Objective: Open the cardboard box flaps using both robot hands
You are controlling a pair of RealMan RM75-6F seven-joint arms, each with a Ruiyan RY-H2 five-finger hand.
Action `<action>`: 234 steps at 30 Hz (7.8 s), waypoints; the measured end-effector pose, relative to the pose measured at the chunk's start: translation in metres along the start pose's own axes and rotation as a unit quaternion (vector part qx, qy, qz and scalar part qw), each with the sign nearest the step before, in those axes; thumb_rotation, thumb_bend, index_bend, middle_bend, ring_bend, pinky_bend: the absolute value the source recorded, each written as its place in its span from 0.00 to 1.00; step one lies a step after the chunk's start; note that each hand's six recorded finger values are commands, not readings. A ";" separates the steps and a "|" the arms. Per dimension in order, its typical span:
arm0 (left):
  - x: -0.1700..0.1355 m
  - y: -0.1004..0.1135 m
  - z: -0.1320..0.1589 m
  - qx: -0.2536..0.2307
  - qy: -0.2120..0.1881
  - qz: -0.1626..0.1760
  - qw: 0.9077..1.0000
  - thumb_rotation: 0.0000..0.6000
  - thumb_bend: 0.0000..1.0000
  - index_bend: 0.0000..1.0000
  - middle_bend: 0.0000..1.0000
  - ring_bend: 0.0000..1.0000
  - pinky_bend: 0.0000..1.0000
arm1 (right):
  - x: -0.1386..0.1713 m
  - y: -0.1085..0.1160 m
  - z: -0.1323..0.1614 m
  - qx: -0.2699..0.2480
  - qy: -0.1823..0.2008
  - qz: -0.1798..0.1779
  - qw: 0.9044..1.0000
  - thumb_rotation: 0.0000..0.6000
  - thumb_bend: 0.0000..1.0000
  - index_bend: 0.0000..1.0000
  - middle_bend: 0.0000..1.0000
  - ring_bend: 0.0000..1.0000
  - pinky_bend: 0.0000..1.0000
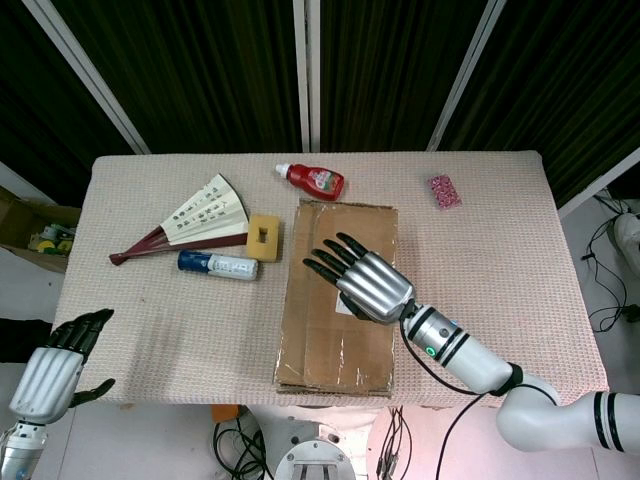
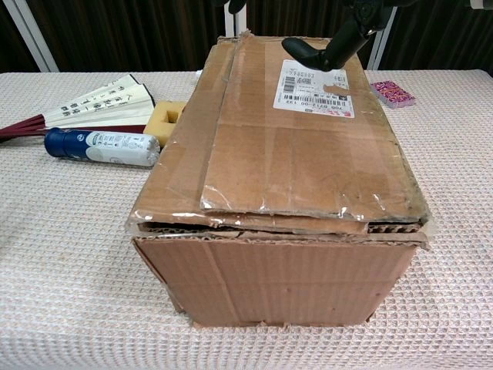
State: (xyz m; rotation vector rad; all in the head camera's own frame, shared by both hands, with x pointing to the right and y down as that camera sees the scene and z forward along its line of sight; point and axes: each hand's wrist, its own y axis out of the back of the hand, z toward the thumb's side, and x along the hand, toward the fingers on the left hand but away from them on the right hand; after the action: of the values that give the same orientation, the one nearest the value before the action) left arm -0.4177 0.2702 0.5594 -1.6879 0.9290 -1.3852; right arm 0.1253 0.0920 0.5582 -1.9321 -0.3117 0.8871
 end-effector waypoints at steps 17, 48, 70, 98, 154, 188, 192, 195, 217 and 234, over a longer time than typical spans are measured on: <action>-0.001 -0.001 -0.004 -0.002 0.000 0.001 1.000 1.00 0.06 0.05 0.11 0.12 0.21 | -0.002 -0.003 0.016 -0.026 0.018 0.006 0.999 1.00 0.49 0.17 0.13 0.00 0.00; -0.007 0.012 -0.014 -0.001 0.009 0.014 1.000 1.00 0.06 0.05 0.11 0.12 0.21 | -0.021 -0.021 0.032 -0.051 0.019 0.063 0.997 1.00 0.46 0.41 0.18 0.00 0.00; -0.007 0.014 -0.011 -0.006 0.002 0.011 1.000 1.00 0.06 0.05 0.11 0.12 0.21 | 0.006 0.024 0.023 -0.035 -0.003 0.026 0.999 1.00 0.45 0.54 0.18 0.00 0.00; 0.000 0.009 0.008 0.002 -0.018 0.003 1.000 1.00 0.06 0.05 0.11 0.12 0.21 | 0.126 0.064 -0.039 -0.054 -0.069 -0.008 0.996 1.00 0.47 0.53 0.17 0.00 0.00; 0.130 0.040 0.329 -0.005 -0.513 -0.022 0.858 0.00 0.00 0.24 0.25 0.11 0.21 | 0.354 0.013 -0.194 -0.234 -0.273 -0.179 0.916 1.00 0.51 0.00 0.00 0.00 0.00; 0.172 -0.013 0.376 0.084 -0.520 -0.047 0.849 0.00 0.00 0.33 0.33 0.10 0.21 | 0.354 0.007 -0.202 -0.251 -0.272 -0.176 0.912 1.00 0.51 0.00 0.00 0.00 0.00; 0.173 -0.013 0.376 0.097 -0.521 -0.043 0.847 0.00 0.00 0.39 0.39 0.10 0.21 | 0.354 0.007 -0.203 -0.251 -0.271 -0.175 0.912 1.00 0.51 0.00 0.00 0.00 0.00; 0.173 -0.010 0.376 0.100 -0.521 -0.040 0.846 0.00 0.00 0.44 0.43 0.10 0.21 | 0.355 0.007 -0.203 -0.252 -0.273 -0.178 0.911 1.00 0.51 0.00 0.00 0.00 0.00; 0.156 0.084 0.359 0.106 -0.507 0.048 0.854 0.00 0.00 0.51 0.52 0.11 0.21 | 0.355 0.007 -0.202 -0.257 -0.265 -0.181 0.911 1.00 0.52 0.00 0.00 0.00 0.00; 0.164 0.111 0.277 0.128 -0.406 0.034 0.904 0.00 0.00 0.60 0.56 0.11 0.20 | 0.356 0.009 -0.195 -0.245 -0.261 -0.180 0.916 1.00 0.52 0.00 0.00 0.00 0.00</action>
State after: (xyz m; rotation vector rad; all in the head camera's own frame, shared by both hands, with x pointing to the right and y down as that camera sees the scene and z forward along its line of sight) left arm -0.1284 0.1030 0.4966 -1.7601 0.3016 -0.5946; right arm 0.5099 0.1533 0.4446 -1.9458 -1.2700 1.1334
